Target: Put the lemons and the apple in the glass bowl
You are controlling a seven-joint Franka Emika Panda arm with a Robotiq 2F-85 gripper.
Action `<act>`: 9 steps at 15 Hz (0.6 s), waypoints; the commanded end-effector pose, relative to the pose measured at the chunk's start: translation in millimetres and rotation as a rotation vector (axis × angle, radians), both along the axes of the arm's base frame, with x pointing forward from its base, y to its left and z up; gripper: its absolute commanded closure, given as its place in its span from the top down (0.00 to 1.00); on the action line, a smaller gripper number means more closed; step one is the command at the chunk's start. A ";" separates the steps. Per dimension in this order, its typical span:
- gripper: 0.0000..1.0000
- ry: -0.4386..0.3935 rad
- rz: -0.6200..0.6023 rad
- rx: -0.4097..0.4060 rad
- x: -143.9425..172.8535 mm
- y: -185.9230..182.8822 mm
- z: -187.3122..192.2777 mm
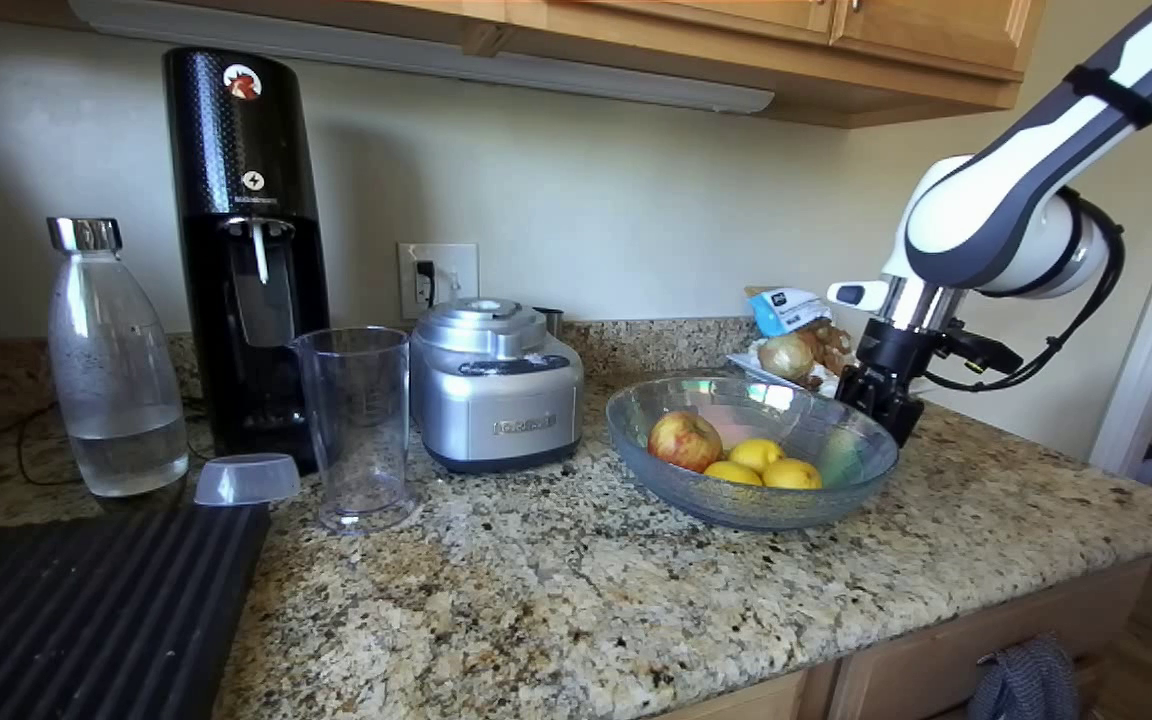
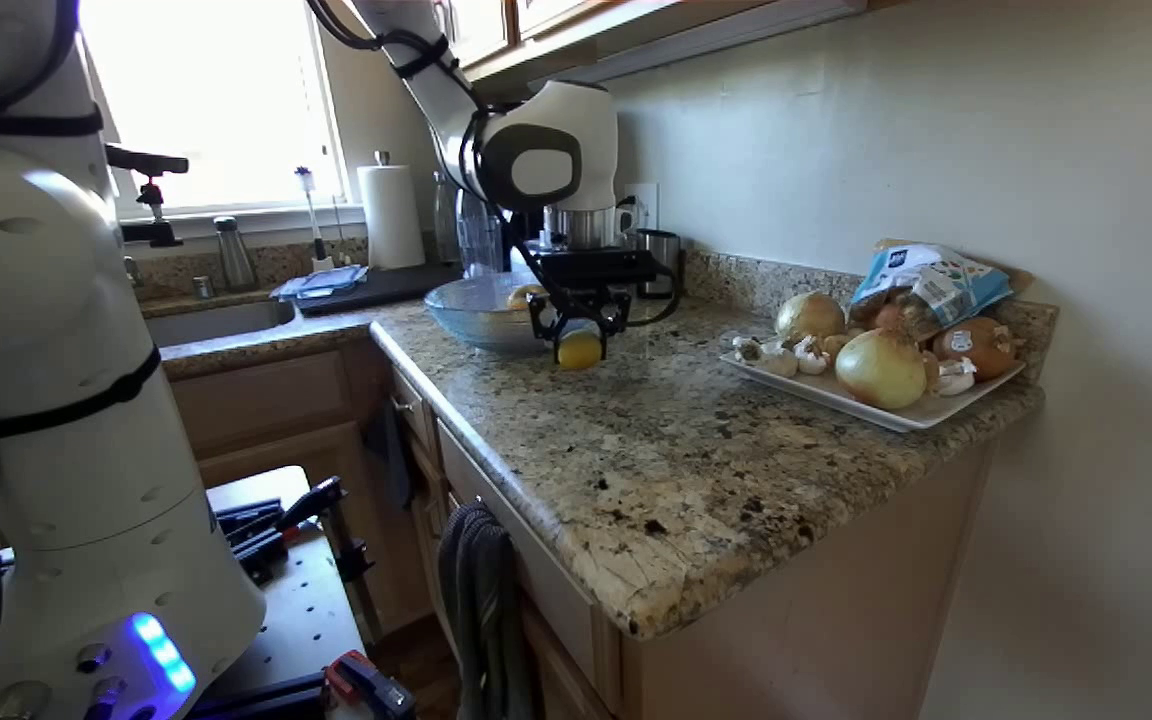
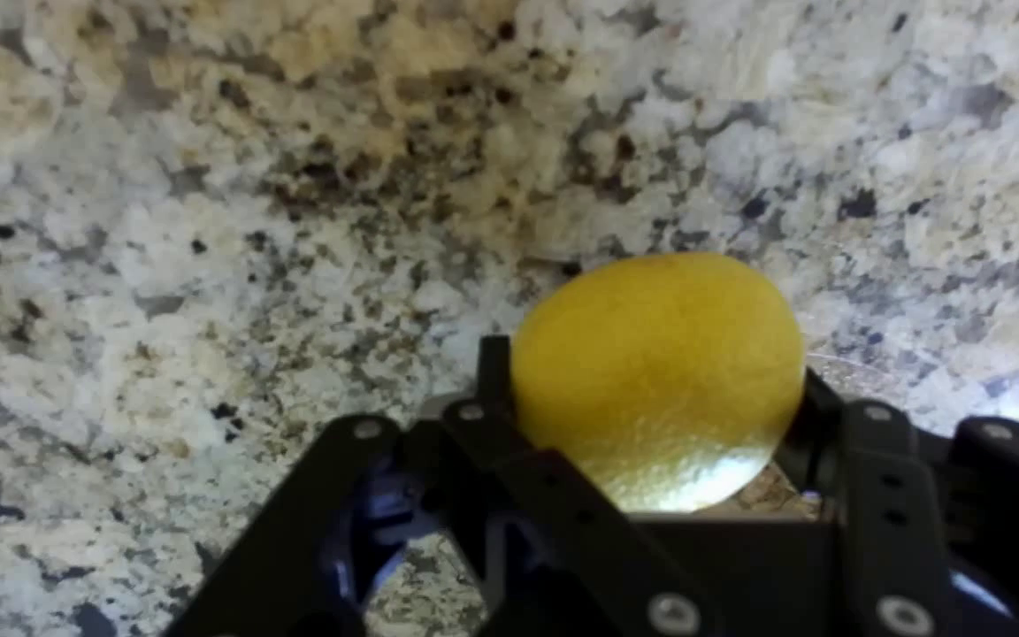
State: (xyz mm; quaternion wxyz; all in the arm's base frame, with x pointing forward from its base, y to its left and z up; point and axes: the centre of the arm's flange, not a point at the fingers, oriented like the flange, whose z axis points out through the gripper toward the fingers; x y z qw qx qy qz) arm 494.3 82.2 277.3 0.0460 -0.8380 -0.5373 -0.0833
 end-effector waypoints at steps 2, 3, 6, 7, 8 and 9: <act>0.42 -0.103 0.061 -0.065 -7.5 3.9 51.2; 0.42 -0.123 0.078 -0.081 -7.1 6.8 60.5; 0.42 -0.187 0.134 -0.136 -11.1 23.4 94.8; 0.42 -0.212 0.153 -0.155 -12.8 30.6 106.0; 0.42 -0.236 0.172 -0.170 -14.2 38.5 114.9; 0.42 -0.258 0.193 -0.181 -15.8 48.7 122.9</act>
